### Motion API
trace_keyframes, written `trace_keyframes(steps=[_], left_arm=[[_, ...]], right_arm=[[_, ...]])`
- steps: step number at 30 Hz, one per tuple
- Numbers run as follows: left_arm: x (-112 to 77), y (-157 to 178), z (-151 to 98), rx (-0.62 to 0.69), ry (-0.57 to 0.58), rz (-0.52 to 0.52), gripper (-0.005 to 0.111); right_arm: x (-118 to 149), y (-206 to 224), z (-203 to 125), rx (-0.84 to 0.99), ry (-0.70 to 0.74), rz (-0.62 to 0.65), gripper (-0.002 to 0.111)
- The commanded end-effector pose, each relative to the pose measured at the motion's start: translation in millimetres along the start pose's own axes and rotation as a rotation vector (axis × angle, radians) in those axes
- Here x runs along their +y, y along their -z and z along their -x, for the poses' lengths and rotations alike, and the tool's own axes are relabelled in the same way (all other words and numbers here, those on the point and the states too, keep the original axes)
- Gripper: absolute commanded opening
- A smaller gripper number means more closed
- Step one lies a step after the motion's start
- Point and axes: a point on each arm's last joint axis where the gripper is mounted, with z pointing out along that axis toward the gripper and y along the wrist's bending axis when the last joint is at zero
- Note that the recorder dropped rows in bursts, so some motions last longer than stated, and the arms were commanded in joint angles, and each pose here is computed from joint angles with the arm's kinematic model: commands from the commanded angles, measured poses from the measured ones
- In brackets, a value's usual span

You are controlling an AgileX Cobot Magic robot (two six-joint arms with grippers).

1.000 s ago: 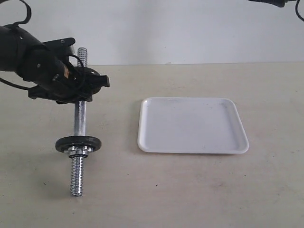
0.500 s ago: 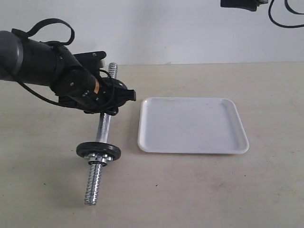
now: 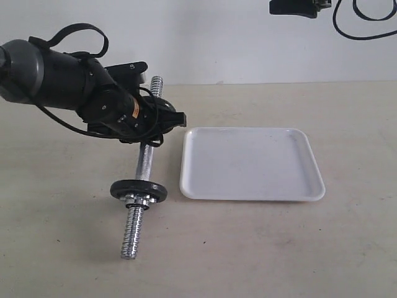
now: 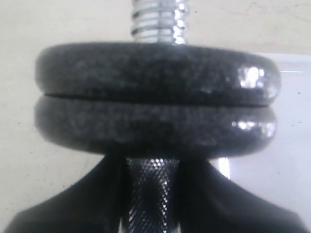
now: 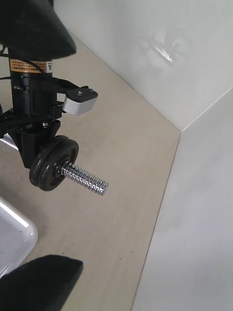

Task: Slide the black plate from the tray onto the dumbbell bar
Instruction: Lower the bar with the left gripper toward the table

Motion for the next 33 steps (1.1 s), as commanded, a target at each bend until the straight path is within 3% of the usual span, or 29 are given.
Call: trace_keyframes(steps=[1,33], left_arm=[[-56.9,41.2,51.4,-0.5,-0.054,-0.637,0.004],[-55.8,13.6,37.3,-0.439,-0.023,-0.636,0.004]], right_arm=[[5.1,2.1,3.2,-0.004,0.018,0.005,0.103],[5.0,2.1,3.1,-0.002,0.016,0.004,0.103]])
